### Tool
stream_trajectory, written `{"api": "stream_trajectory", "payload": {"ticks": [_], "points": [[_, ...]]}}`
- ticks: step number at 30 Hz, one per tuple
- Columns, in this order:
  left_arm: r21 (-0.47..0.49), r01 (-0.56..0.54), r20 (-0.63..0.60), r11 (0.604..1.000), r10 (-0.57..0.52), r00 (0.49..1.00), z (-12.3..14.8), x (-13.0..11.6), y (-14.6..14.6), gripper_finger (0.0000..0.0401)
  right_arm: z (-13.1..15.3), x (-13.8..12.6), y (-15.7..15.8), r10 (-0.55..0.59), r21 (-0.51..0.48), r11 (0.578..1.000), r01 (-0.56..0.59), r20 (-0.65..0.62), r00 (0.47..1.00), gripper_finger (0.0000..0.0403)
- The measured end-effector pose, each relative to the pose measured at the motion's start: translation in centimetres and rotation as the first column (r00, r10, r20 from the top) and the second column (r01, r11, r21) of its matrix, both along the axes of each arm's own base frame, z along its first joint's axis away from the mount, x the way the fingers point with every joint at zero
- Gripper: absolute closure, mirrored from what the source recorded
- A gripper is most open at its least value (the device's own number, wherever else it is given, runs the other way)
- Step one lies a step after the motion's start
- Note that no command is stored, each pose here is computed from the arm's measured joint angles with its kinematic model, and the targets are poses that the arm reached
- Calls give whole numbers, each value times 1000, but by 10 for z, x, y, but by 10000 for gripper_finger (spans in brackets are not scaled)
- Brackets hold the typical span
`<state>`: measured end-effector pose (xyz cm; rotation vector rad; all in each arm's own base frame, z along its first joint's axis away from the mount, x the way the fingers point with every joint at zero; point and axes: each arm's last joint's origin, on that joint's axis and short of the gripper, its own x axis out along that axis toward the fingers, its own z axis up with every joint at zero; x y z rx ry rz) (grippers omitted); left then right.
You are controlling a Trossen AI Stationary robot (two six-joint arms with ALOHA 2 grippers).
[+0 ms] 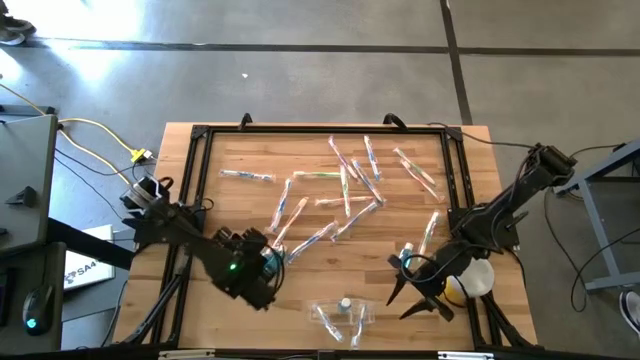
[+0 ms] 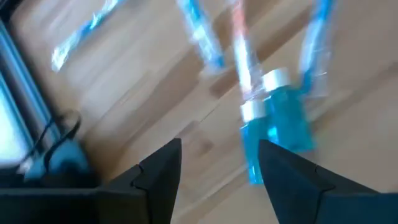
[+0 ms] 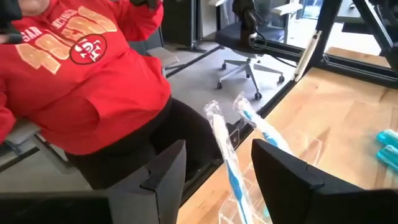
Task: Pick & Place toothbrushing station
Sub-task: Put the mouthwash into the transparent organizer
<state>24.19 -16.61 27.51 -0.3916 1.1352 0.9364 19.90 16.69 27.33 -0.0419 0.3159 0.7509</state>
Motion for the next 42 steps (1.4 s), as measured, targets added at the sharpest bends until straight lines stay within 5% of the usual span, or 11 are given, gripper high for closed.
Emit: {"api": "stream_trajectory", "payload": {"ticks": [12,19,32,42], "points": [[-190,-106,-125,976,83,989,-54,15,28,196,0,0,0,2,4,1000,-2,-4,1000,227],[-309,-69,-98,949,41,994,-82,22,35,196,0,0,0,1,3,1000,-1,-4,1000,227],[-435,-47,-5,899,50,999,-118,22,33,196,-1,1,0,-5,12,1000,5,-23,1000,227],[-432,-83,-47,898,70,996,-135,13,37,206,-2,1,0,-5,11,1000,5,-24,1000,227]]}}
